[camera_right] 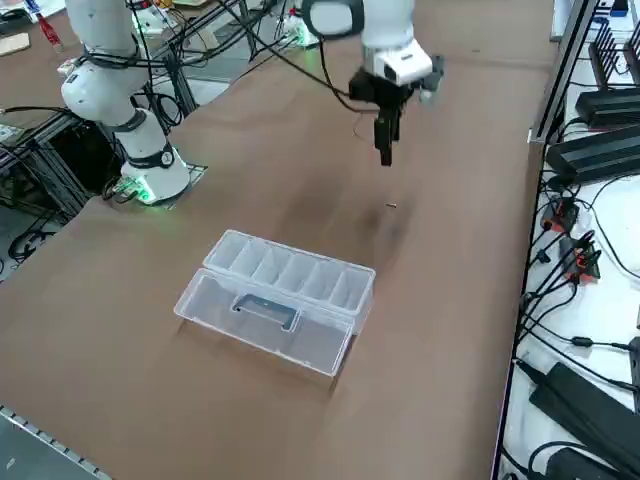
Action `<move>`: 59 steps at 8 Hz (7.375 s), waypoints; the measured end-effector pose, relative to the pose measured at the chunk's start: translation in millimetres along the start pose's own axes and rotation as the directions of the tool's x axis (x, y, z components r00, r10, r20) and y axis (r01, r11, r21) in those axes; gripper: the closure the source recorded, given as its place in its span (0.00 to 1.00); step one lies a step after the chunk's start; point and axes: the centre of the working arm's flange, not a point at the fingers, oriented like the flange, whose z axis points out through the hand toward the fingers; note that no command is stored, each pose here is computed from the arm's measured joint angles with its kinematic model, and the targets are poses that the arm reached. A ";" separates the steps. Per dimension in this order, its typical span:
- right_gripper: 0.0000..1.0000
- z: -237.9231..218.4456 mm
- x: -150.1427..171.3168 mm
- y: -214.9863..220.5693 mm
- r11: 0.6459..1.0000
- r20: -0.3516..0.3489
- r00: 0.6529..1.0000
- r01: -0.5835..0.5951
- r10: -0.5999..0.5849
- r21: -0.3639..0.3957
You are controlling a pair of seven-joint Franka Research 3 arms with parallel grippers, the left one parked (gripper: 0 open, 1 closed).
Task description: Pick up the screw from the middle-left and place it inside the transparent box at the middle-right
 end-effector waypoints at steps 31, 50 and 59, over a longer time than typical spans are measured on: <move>0.95 126.7 1.0 -22.3 0.997 -0.024 0.997 -0.076 0.075 -0.011; 0.43 71.8 -90.8 286.6 0.966 0.151 0.955 0.249 -0.256 0.066; 0.00 -145.1 -42.3 147.4 0.992 0.039 0.991 0.124 -0.124 0.024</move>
